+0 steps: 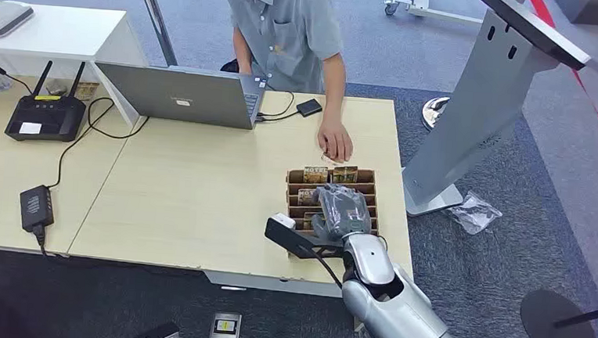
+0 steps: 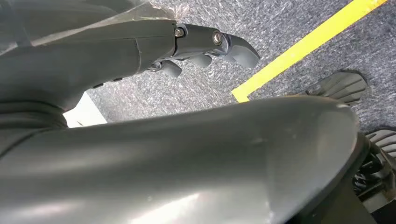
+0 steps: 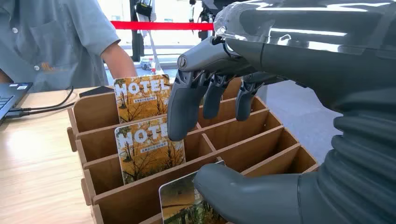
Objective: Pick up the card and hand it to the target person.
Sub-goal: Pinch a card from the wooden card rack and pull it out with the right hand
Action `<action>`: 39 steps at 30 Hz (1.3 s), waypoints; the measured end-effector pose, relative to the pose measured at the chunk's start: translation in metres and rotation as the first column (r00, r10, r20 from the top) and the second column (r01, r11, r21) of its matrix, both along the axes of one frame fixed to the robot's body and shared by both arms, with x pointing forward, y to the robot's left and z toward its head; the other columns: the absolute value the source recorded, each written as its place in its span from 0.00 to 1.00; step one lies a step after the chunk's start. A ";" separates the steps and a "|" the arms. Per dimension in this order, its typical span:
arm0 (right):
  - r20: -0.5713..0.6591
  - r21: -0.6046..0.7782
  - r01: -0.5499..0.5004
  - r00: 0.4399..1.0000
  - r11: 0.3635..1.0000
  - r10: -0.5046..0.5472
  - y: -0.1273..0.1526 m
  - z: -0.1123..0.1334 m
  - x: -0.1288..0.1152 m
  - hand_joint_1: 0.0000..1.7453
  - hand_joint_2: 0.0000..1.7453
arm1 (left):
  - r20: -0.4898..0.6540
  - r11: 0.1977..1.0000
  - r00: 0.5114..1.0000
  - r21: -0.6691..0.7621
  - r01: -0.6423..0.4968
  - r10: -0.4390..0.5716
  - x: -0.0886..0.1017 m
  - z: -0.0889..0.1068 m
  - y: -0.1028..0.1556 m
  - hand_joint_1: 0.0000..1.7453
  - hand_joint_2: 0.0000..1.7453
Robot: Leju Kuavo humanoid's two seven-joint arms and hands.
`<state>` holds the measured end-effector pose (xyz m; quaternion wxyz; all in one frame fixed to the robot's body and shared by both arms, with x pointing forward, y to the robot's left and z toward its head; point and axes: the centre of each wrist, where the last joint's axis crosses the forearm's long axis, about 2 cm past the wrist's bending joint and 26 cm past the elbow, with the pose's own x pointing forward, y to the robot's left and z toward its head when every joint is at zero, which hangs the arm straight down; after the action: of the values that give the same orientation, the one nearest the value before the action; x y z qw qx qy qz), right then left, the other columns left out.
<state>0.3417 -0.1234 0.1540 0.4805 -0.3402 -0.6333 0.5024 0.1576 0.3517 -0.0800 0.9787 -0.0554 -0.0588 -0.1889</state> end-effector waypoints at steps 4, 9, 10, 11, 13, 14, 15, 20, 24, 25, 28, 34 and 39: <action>-0.010 -0.011 0.003 1.000 1.000 -0.003 -0.002 -0.004 0.000 0.48 1.00 | 0.001 1.000 1.000 0.001 0.001 -0.001 0.002 0.001 0.000 0.00 0.00; -0.026 -0.024 0.001 1.000 1.000 -0.002 -0.003 -0.009 0.001 0.49 1.00 | 0.004 1.000 1.000 -0.001 0.003 -0.003 0.004 0.001 -0.001 0.00 0.00; -0.029 -0.026 -0.001 1.000 1.000 0.000 -0.002 -0.010 0.001 0.49 1.00 | 0.005 1.000 1.000 -0.002 0.003 -0.003 0.005 0.002 -0.001 0.00 0.00; -0.032 -0.028 -0.003 0.999 1.000 0.002 -0.002 -0.011 0.001 0.50 1.00 | 0.006 1.000 1.000 -0.002 0.004 -0.004 0.006 0.002 -0.001 0.00 0.00; -0.036 -0.033 -0.005 0.999 0.999 0.004 -0.001 -0.013 0.001 0.51 1.00 | 0.007 1.000 1.000 -0.003 0.005 -0.005 0.007 0.002 -0.002 0.00 0.00; -0.038 -0.035 -0.006 0.999 0.999 0.004 0.000 -0.014 0.001 0.51 1.00 | 0.008 1.000 1.000 -0.004 0.005 -0.005 0.007 0.002 -0.002 0.00 0.00; -0.039 -0.036 -0.005 0.999 0.999 0.004 0.000 -0.015 0.001 0.51 1.00 | 0.009 1.000 1.000 -0.004 0.005 -0.005 0.007 0.002 -0.002 0.00 0.00; -0.041 -0.039 -0.001 0.999 0.999 0.000 0.002 -0.016 0.002 0.57 1.00 | 0.010 1.000 1.000 -0.005 0.005 -0.005 0.008 0.003 -0.002 0.00 0.00; -0.041 -0.041 0.000 0.999 0.999 -0.002 0.002 -0.017 0.004 0.61 1.00 | 0.010 1.000 1.000 -0.007 0.005 -0.005 0.008 0.003 -0.002 0.00 0.00; -0.041 -0.041 0.001 0.999 0.999 -0.002 0.003 -0.017 0.005 0.62 1.00 | 0.009 1.000 1.000 -0.008 0.006 -0.005 0.008 0.003 -0.002 0.00 0.00; -0.040 -0.043 0.002 0.999 0.999 -0.004 0.003 -0.017 0.006 0.67 1.00 | 0.008 1.000 1.000 -0.010 0.006 -0.006 0.008 0.003 -0.002 0.00 0.00; -0.041 -0.049 0.005 0.999 0.999 -0.007 0.004 -0.018 0.006 0.72 1.00 | 0.008 1.000 1.000 -0.012 0.004 -0.004 0.008 0.003 -0.002 0.00 0.00; -0.037 -0.053 0.006 0.999 0.999 -0.008 0.004 -0.019 0.007 0.75 1.00 | 0.007 1.000 1.000 -0.013 0.002 -0.002 0.008 0.003 -0.002 0.00 0.00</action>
<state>0.3484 -0.1197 0.1354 0.4848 -0.3455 -0.6094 0.5237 0.1654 0.3495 -0.0774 0.9778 -0.0613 -0.0636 -0.1898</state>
